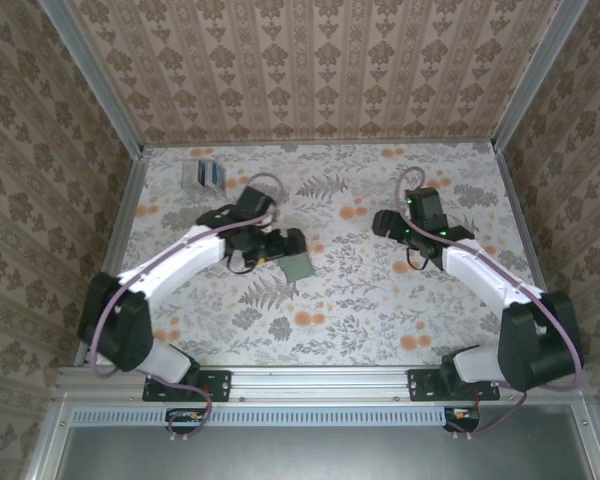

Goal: Put the credit cards into the card holder

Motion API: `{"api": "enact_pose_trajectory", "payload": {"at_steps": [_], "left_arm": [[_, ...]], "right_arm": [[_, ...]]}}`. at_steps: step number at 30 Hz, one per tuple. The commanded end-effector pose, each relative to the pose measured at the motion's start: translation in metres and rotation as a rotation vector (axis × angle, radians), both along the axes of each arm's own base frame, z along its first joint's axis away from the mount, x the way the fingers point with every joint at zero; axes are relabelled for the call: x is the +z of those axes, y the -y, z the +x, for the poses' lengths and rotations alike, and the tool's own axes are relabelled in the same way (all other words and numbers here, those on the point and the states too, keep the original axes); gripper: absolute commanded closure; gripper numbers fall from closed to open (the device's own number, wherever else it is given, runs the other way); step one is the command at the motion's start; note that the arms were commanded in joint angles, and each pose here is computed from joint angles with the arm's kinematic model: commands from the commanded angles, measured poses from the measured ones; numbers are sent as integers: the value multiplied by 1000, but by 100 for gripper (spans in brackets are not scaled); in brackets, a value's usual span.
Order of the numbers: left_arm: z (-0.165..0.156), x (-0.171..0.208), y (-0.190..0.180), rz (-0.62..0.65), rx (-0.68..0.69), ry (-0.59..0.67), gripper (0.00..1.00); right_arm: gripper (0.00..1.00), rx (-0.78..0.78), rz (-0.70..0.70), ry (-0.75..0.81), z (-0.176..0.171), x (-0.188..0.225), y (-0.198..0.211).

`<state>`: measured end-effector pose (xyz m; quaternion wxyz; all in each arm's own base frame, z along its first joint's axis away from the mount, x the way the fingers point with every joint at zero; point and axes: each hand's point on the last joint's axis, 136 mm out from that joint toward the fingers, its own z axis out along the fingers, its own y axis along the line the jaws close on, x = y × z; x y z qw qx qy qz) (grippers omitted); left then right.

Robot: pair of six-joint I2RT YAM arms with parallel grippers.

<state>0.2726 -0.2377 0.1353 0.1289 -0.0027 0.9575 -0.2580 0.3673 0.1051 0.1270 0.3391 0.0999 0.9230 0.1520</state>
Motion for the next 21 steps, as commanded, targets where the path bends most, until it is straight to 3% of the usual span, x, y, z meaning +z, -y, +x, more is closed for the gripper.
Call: {"api": "enact_pose_trajectory", "payload": {"at_steps": [1,5,8,15,18,21], "left_arm": [[9,-1,-32,-19,45,26,0],[20,-8,-68,-25,135,15,4],[22,-15,-82,-51,200,4,6],[24,-12,-104,-50,264,35,8],[36,2,-133,-15,343,95,8],[50,18,-170,-9,470,153,7]], "right_arm": [[21,265,92,-111,-12,-14,-76],[32,455,124,-236,-24,-39,-142],[39,513,115,-332,-33,-59,-166],[49,613,106,-463,-47,-89,-197],[50,628,98,-486,-46,-97,-205],[60,625,75,-528,-48,-105,-207]]}}
